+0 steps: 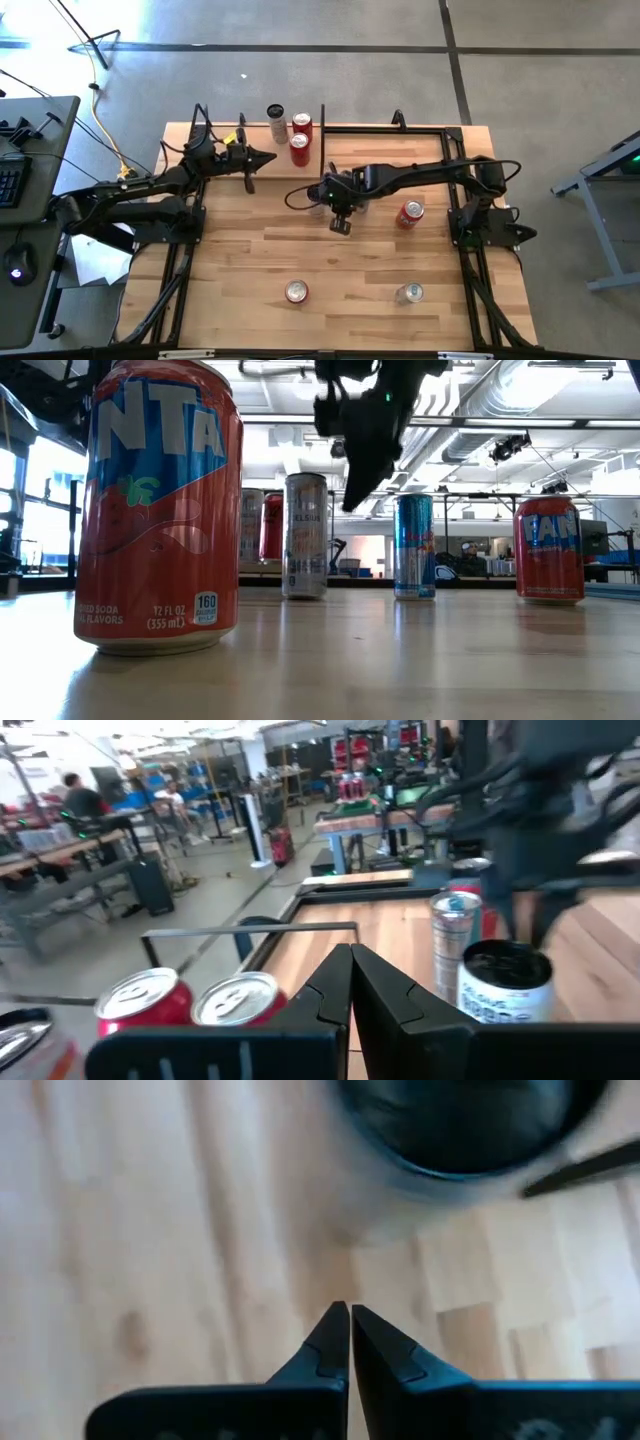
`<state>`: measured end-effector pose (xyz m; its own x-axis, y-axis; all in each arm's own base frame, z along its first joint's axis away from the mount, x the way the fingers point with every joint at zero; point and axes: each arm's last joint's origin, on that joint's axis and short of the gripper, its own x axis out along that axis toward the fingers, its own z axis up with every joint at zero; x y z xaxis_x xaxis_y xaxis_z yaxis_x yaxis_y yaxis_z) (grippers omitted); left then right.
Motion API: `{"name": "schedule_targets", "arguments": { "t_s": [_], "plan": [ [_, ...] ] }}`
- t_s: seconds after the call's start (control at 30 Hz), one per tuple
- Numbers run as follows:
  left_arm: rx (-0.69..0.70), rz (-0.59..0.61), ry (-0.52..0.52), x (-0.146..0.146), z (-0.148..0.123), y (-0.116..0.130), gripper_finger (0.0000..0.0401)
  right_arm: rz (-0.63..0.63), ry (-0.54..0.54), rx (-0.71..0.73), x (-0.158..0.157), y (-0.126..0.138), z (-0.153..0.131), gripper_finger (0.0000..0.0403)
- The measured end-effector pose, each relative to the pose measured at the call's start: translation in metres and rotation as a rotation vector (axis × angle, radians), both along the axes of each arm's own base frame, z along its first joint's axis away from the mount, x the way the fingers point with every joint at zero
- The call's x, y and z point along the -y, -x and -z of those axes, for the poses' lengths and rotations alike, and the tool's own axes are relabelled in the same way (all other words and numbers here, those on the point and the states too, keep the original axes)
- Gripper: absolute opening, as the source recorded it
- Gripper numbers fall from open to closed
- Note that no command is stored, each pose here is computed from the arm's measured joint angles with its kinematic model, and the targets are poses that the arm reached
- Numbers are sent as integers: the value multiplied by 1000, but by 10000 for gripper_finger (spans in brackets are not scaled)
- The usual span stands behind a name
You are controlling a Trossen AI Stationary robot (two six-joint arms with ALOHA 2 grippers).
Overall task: Place canned beverage on shelf
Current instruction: Put the white yellow soda can aligned with the other white yellow soda can on the shelf
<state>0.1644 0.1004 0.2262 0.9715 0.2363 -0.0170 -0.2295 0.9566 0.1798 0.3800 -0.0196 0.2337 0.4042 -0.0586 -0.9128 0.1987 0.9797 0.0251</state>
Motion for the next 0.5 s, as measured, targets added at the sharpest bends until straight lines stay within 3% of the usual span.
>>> {"name": "schedule_targets", "arguments": {
  "t_s": [0.23, 0.5],
  "plan": [
    [-110, 42, 72, 5, -6, -10, 0, 31, 29, 104, 21, -6, 22, 0],
    [-198, 46, 179, 7, 5, -8, 8, -43, 39, 241, 31, -13, 26, 0]
  ]
}}
